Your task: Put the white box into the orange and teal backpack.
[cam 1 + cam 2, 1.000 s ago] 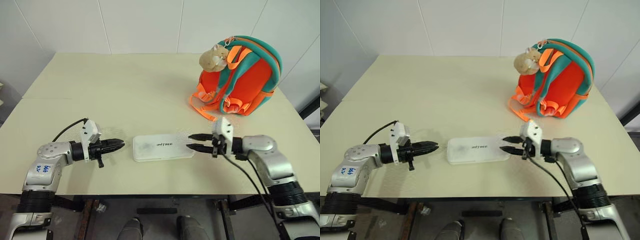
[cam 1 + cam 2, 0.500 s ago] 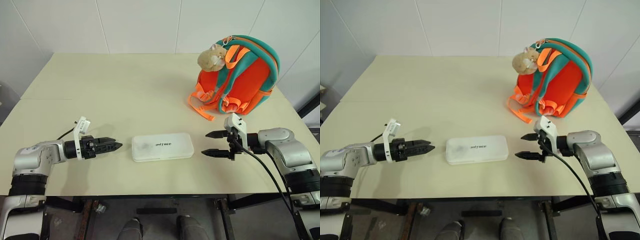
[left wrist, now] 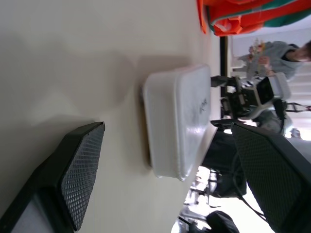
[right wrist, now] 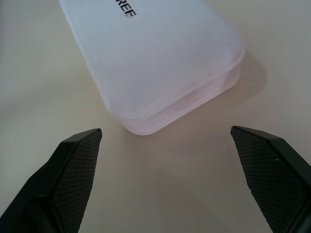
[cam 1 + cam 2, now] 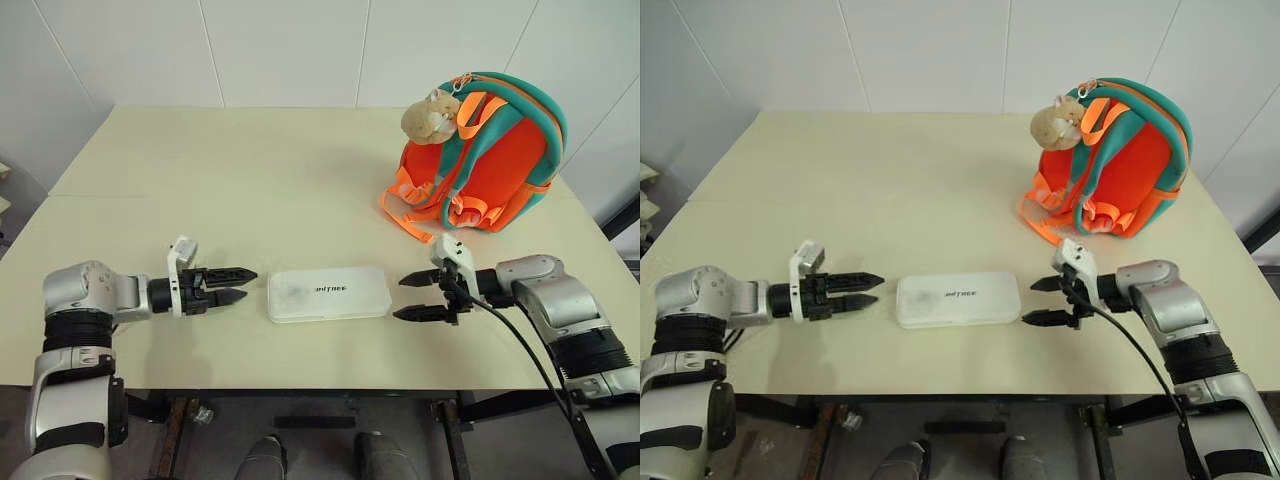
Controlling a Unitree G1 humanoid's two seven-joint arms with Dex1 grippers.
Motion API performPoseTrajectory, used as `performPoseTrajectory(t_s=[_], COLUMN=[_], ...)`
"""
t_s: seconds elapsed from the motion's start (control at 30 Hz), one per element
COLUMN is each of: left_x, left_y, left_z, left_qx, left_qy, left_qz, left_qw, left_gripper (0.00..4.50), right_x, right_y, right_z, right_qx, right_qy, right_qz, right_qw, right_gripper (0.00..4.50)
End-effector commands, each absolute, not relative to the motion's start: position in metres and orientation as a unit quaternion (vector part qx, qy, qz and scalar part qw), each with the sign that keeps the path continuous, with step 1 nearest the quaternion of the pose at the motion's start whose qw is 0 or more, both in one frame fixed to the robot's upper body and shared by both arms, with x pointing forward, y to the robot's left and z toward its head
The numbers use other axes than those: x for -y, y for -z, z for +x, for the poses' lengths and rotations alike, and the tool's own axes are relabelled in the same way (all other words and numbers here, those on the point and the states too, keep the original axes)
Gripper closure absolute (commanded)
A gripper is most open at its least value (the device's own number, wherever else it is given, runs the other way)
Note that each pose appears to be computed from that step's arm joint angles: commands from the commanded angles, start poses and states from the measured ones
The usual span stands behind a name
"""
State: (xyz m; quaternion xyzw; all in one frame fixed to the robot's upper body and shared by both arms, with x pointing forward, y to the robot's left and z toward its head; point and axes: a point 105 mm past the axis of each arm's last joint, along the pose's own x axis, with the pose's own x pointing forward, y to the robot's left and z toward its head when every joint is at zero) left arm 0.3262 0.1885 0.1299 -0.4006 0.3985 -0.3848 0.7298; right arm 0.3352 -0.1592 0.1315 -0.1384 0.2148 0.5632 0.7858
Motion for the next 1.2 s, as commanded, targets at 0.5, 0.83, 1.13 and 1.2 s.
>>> performPoseTrajectory(t_s=[0.5,0.83,1.13,1.2], left_x=[-0.152,-0.126,-0.125,-0.127], left_y=[-0.090,-0.091,-0.090,-0.089], left_z=[0.341,0.341,0.340,0.340], left_qx=[-0.427,-0.437,-0.441,-0.440], left_qy=[0.393,0.431,0.441,0.440], left_qz=[-0.356,-0.373,-0.363,-0.362], left_qw=[0.733,0.696,0.693,0.694], left_gripper=[0.04,0.04,0.04,0.04], right_x=[0.143,0.130,0.135,0.139], right_y=[-0.132,-0.137,-0.128,-0.126], right_z=[0.325,0.327,0.326,0.327], right_qx=[-0.180,-0.151,-0.156,-0.158], right_qy=[-0.610,-0.620,-0.612,-0.606], right_qz=[-0.147,-0.146,-0.163,-0.171], right_qw=[0.757,0.756,0.758,0.760], right_gripper=[0.00,0.00,0.00,0.00])
